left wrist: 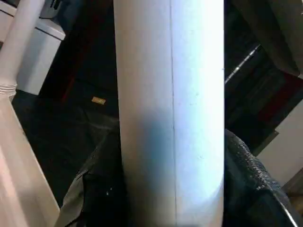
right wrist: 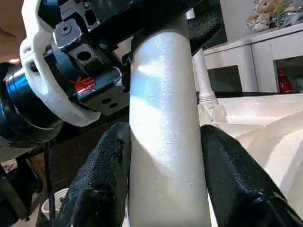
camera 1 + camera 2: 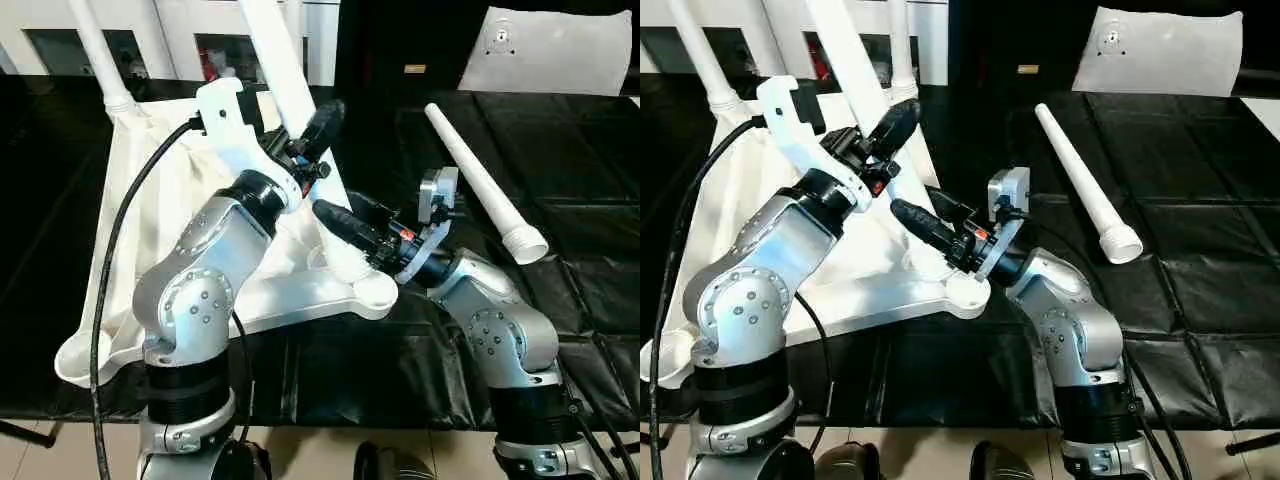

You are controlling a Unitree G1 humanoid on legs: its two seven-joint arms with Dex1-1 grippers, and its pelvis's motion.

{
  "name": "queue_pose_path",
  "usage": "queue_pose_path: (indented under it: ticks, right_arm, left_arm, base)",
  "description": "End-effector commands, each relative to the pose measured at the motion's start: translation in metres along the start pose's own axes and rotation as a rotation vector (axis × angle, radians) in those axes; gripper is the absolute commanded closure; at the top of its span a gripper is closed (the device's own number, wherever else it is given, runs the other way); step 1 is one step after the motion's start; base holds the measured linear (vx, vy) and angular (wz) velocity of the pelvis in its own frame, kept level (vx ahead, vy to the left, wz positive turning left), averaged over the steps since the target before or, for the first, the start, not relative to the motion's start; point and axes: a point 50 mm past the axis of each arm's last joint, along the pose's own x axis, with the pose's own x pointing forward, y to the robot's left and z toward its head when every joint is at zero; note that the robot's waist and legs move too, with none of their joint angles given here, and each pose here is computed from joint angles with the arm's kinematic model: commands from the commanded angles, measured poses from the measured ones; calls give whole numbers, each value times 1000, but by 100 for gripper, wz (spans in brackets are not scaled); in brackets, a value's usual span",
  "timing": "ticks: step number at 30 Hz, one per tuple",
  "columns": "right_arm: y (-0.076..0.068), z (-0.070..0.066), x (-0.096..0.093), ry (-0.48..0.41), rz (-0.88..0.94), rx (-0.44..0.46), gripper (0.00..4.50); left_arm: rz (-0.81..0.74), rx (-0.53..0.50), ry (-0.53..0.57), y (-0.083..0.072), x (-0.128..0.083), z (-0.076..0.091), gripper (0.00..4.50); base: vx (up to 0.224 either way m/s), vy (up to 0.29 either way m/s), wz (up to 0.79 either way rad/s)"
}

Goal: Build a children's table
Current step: Pick table leg

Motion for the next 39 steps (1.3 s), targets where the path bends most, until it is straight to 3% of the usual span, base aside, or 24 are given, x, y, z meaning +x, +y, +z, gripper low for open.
queue_pose_path:
  ticks: [1, 4, 7, 10, 14, 17, 20, 23, 24, 26, 28, 30, 33, 35, 36, 39]
  right_arm:
    - [-1, 4, -1, -19, -22, -31, 264]
    - [-1, 2, -2, -7, -8, -35, 264]
    - [-1, 1, -2, -4, -3, -36, 264]
    - [-1, 0, -3, 1, -2, -40, 264]
    - [0, 0, -4, 4, 1, -44, 265]
    - [0, 0, -4, 4, 1, -44, 265]
    - [0, 0, -3, 17, -1, -61, 265]
    - [0, 0, -2, 25, -5, -70, 265]
    - [-2, 0, -1, 47, -38, -88, 265]
    - [-2, 1, 0, 64, -23, -76, 196]
    - [-1, 8, 1, 43, 0, -72, 196]
    - [-1, 11, 0, 30, 6, -67, 161]
    - [-2, 29, -1, -6, 22, -32, 153]
    - [-2, 33, -1, -6, 21, -24, 131]
    - [-6, 44, -5, 40, 44, 8, 131]
    - [-9, 51, -9, 100, 70, 24, 100]
  left_arm:
    - [-68, 35, 32, -7, -1, -6, 262]
    - [-237, 215, 102, -6, -8, -9, 263]
    - [-295, 350, 144, 1, -12, -8, 264]
    - [-301, 450, 160, 9, -13, -4, 264]
    - [-307, 503, 163, 14, -15, -2, 264]
    - [-301, 495, 157, 14, -15, -2, 264]
    - [-209, 334, 119, 18, -12, 1, 264]
    - [-174, 301, 115, 21, -11, 1, 264]
    - [-90, 235, 103, 30, -8, 3, 264]
    - [-27, 197, 89, 41, -7, 7, 264]
    - [-20, 200, 98, 47, -6, 10, 264]
    - [-26, 203, 107, 48, -6, 11, 265]
    - [-73, 175, 128, 48, -6, 15, 265]
    - [-86, 169, 134, 48, -6, 16, 265]
    - [-136, 135, 142, 47, -5, 20, 265]
    - [-203, 84, 146, 44, -3, 24, 265]
  base:
    - [0, 0, 0]
    - [0, 0, 0]
    - [0, 0, 0]
    - [0, 0, 0]
    - [0, 0, 0]
    - [0, 0, 0]
    - [0, 0, 0]
    - [0, 0, 0]
    - [0, 0, 0]
    - [0, 0, 0]
    - [0, 0, 0]
    - [0, 0, 0]
    - [0, 0, 0]
    - [0, 0, 0]
    - [0, 0, 0]
    - [0, 0, 0]
